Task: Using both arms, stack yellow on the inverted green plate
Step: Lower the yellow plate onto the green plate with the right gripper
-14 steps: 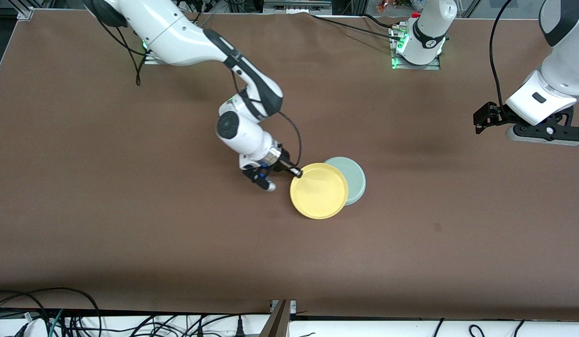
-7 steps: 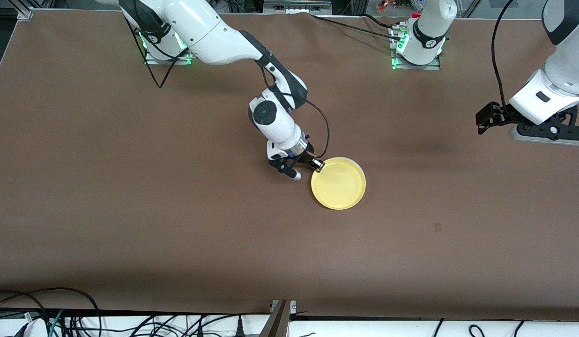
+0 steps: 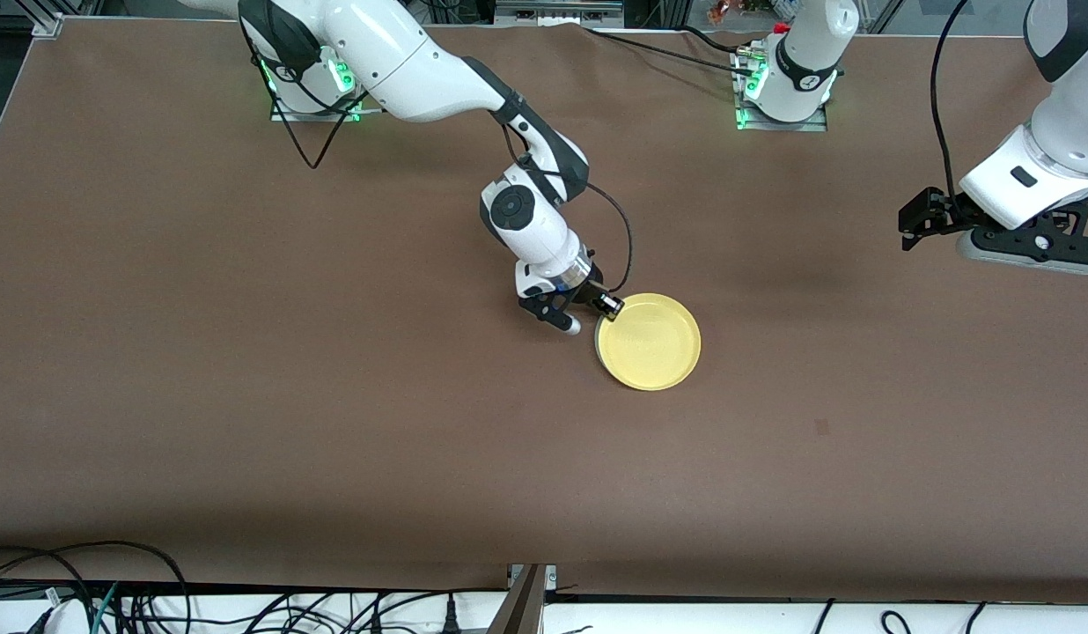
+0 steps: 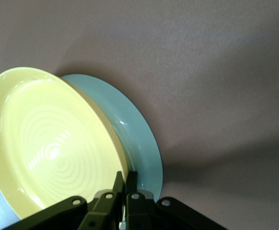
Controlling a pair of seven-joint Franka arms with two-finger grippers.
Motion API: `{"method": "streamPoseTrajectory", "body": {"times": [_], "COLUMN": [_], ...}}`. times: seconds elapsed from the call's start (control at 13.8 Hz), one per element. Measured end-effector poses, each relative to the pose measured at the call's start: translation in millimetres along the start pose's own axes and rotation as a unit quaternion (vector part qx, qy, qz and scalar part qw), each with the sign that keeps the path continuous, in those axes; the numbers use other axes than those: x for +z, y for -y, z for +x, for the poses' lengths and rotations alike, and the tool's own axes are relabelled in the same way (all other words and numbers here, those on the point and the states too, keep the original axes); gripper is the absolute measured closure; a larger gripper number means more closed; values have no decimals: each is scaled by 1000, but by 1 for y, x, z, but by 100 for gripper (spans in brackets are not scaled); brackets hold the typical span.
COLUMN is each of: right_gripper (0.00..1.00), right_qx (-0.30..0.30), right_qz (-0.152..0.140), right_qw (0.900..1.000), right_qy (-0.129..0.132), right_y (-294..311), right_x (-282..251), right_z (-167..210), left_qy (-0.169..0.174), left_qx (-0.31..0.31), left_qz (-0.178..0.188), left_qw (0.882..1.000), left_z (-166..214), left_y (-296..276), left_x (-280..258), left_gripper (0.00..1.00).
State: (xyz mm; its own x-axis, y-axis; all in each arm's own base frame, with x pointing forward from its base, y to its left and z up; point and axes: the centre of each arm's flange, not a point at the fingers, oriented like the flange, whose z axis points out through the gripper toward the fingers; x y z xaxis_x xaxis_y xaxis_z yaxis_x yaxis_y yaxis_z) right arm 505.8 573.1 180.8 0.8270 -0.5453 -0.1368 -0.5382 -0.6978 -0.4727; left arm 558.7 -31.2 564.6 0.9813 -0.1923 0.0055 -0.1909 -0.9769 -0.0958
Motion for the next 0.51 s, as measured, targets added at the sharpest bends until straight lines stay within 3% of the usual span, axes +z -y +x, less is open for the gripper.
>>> {"method": "streamPoseTrajectory", "body": {"times": [0.36, 0.51], "right_gripper": [96, 96], "right_qx": [-5, -14], "right_qz": [-7, -24], "right_qw": [1000, 1000], "right_qy": [-1, 4], "right_y": [1, 3], "right_x": [0, -1], "right_z": [-2, -4], "left_qy": [0, -1], "left_qx": [1, 3], "left_qz": [0, 0], "left_qw": [1000, 1000], "left_z": [0, 0], "left_y": [0, 0], "left_x": [0, -1], "left_gripper": [0, 0]}}
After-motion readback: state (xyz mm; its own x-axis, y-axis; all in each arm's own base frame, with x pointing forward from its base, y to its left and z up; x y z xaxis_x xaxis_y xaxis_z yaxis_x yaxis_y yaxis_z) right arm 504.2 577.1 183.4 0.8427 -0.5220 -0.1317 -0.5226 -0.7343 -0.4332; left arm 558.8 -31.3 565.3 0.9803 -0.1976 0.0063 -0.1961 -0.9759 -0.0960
